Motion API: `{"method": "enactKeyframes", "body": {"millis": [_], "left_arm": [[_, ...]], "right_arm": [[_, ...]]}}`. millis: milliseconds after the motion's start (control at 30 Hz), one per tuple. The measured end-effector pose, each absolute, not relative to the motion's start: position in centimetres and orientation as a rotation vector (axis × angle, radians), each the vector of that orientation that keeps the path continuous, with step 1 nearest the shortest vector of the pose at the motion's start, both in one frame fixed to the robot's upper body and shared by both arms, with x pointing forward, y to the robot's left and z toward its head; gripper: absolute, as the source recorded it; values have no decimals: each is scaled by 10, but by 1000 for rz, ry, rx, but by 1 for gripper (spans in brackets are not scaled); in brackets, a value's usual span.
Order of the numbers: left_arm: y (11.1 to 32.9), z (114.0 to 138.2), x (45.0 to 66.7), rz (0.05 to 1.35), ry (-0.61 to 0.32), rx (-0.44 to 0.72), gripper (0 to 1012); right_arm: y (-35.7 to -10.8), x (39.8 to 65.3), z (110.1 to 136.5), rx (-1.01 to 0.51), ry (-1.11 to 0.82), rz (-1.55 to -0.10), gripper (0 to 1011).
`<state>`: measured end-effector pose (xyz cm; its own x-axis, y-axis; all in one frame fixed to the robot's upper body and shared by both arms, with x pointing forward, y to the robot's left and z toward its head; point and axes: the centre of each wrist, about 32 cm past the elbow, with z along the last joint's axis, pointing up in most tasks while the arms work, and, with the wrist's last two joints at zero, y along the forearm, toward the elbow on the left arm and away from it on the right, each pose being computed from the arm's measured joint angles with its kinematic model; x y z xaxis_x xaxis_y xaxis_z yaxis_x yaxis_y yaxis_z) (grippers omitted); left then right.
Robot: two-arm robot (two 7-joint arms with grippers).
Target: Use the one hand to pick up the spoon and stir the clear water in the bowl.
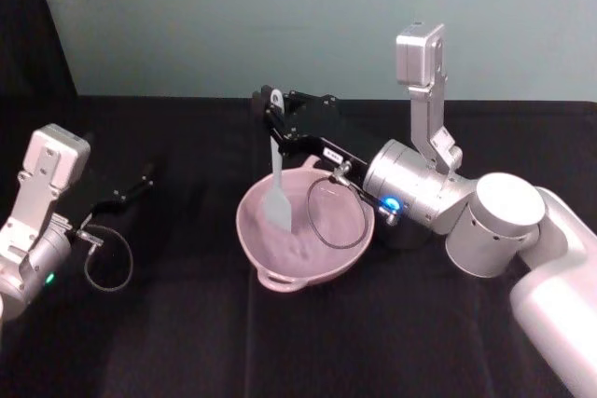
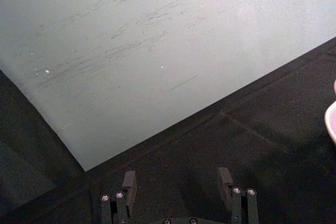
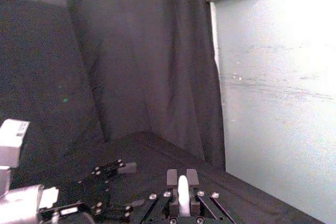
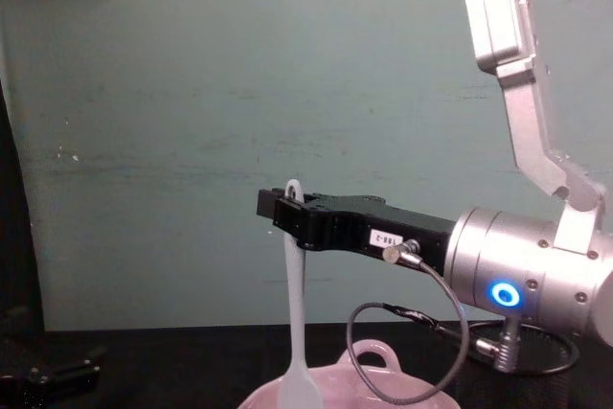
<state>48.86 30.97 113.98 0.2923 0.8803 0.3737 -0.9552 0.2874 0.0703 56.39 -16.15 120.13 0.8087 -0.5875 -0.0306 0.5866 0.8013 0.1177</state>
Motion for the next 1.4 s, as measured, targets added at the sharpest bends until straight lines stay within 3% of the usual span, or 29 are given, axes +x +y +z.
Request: {"method": "enactKeyframes", "body": {"millis": [467, 700, 1067, 1400], "left_arm": [[310, 1140, 489, 1248, -285, 304, 1011], [310, 1140, 489, 1248, -285, 304, 1011], [310, 1140, 489, 1248, -285, 304, 1011], [310, 1140, 489, 1248, -285, 305, 1011]], "right_arm": [[-179, 583, 1200, 128, -1, -705, 114], [-191, 572, 1199, 129, -6, -729, 114], [-191, 553, 1206, 158, -25, -706, 113], [-202, 543, 1234, 236, -91, -721, 114]]}}
